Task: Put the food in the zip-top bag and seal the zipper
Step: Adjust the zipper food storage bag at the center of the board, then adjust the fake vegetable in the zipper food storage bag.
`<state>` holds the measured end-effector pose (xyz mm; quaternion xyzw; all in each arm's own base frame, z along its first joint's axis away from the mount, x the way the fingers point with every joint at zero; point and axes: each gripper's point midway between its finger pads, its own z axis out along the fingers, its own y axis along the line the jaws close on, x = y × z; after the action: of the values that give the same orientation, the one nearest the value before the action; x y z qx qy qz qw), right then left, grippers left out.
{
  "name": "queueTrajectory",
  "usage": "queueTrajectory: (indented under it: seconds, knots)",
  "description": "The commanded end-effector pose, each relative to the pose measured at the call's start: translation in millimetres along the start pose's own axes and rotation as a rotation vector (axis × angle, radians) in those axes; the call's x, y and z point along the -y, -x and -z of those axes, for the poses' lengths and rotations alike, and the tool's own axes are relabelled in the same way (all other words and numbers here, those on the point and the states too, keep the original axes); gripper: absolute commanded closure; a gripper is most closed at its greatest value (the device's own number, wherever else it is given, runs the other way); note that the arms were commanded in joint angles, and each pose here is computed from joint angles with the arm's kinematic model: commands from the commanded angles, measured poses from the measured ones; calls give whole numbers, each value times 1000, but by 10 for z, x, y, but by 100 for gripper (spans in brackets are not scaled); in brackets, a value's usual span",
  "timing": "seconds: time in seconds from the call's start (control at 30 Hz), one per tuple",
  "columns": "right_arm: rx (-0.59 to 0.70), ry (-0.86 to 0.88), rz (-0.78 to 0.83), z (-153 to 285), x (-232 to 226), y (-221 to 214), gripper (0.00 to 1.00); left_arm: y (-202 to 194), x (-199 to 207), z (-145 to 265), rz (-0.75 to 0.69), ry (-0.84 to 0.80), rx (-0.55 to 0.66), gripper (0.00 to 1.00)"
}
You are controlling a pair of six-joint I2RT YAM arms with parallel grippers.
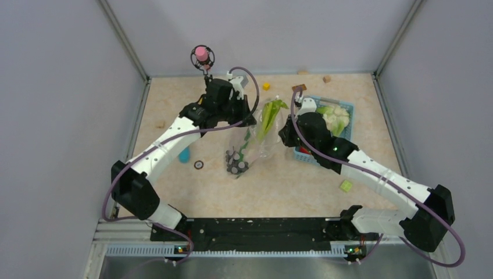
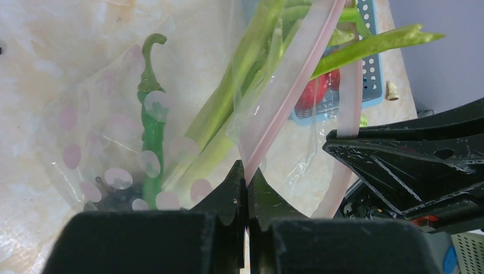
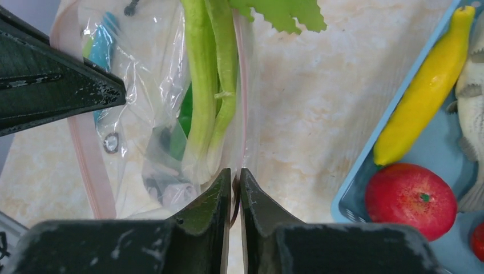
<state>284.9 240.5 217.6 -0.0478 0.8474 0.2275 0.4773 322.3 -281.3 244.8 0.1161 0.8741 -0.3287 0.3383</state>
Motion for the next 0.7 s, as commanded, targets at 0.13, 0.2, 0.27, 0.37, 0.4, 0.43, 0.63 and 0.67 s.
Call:
queueTrajectory:
  seconds: [0.13, 0.2, 0.27, 0.37, 0.4, 0.43, 0.63, 0.67]
  knots:
    - [153, -91, 53, 195, 201, 402, 66, 198, 270, 96, -43, -117, 68, 100]
    - [206, -94, 86, 275, 202, 556, 56, 222, 329, 144, -52, -141, 77, 100]
    - [273, -106, 91, 361, 208, 742, 51, 235, 386, 187, -61, -165, 84, 100]
    - [354, -82, 127, 458, 131, 986, 44, 267, 442, 243, -67, -185, 96, 100]
    - [371, -71, 141, 466, 100, 1040, 42, 277, 453, 260, -69, -187, 101, 100]
    - [385, -61, 151, 470, 70, 1090, 42, 291, 469, 282, -72, -191, 107, 100]
    - [391, 6, 140, 377, -110, 1242, 48, 311, 504, 337, -74, -203, 118, 100]
    - [391, 13, 146, 351, -137, 1259, 49, 309, 510, 339, -75, -204, 117, 100]
